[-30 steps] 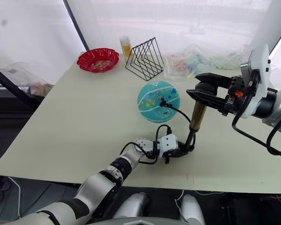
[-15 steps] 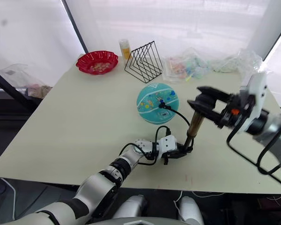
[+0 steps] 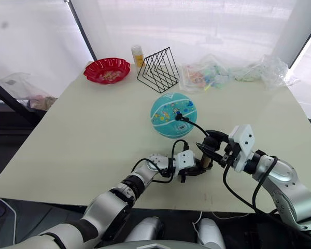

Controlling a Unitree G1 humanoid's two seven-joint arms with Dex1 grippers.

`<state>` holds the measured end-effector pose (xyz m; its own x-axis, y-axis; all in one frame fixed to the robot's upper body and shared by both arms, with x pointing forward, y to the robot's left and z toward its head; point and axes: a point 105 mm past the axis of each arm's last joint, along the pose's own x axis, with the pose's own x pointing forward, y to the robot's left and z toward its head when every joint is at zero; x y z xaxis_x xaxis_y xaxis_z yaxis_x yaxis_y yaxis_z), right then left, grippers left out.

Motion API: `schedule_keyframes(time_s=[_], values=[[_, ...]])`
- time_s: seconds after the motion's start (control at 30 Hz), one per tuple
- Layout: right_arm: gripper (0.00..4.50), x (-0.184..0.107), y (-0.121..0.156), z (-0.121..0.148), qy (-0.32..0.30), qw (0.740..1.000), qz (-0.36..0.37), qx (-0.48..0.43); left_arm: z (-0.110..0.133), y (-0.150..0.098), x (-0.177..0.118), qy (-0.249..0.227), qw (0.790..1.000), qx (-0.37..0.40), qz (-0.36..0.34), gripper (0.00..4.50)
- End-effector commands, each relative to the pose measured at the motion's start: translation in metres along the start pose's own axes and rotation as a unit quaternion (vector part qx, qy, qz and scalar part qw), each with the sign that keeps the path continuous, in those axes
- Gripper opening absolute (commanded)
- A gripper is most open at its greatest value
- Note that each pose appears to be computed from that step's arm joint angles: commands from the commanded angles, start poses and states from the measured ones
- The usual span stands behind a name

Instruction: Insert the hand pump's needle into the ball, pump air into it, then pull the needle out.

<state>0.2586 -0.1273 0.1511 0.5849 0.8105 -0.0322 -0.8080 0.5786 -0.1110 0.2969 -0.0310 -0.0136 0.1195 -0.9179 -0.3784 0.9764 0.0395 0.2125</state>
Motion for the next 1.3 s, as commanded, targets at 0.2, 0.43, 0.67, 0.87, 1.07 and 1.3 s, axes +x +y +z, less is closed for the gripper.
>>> schedule_keyframes(time_s=[0.2, 0.43, 0.67, 0.87, 1.07, 1.3], values=[[2.1, -0.015, -0.021, 0.107, -0.084, 0.993, 0.004, -0.077, -0.061, -0.049, -0.009, 0.11, 0.989, -0.06, -0.073, 1.11], [2.1, -0.032, -0.032, 0.153, -0.102, 0.989, -0.01, -0.104, -0.061, -0.049, -0.009, 0.11, 0.989, -0.059, -0.074, 1.11], [2.1, -0.043, -0.034, 0.188, -0.134, 0.984, -0.019, -0.116, -0.061, -0.047, -0.009, 0.111, 0.989, -0.06, -0.072, 1.11], [2.1, -0.048, -0.048, 0.168, -0.112, 0.988, -0.047, -0.09, -0.058, -0.044, -0.008, 0.107, 0.99, -0.057, -0.069, 1.11], [2.1, -0.032, -0.04, 0.09, -0.005, 0.998, -0.033, -0.045, -0.058, -0.045, -0.009, 0.107, 0.99, -0.057, -0.07, 1.11], [2.1, -0.025, -0.03, 0.025, 0.083, 0.996, -0.02, -0.022, -0.059, -0.045, -0.01, 0.108, 0.99, -0.058, -0.069, 1.11]])
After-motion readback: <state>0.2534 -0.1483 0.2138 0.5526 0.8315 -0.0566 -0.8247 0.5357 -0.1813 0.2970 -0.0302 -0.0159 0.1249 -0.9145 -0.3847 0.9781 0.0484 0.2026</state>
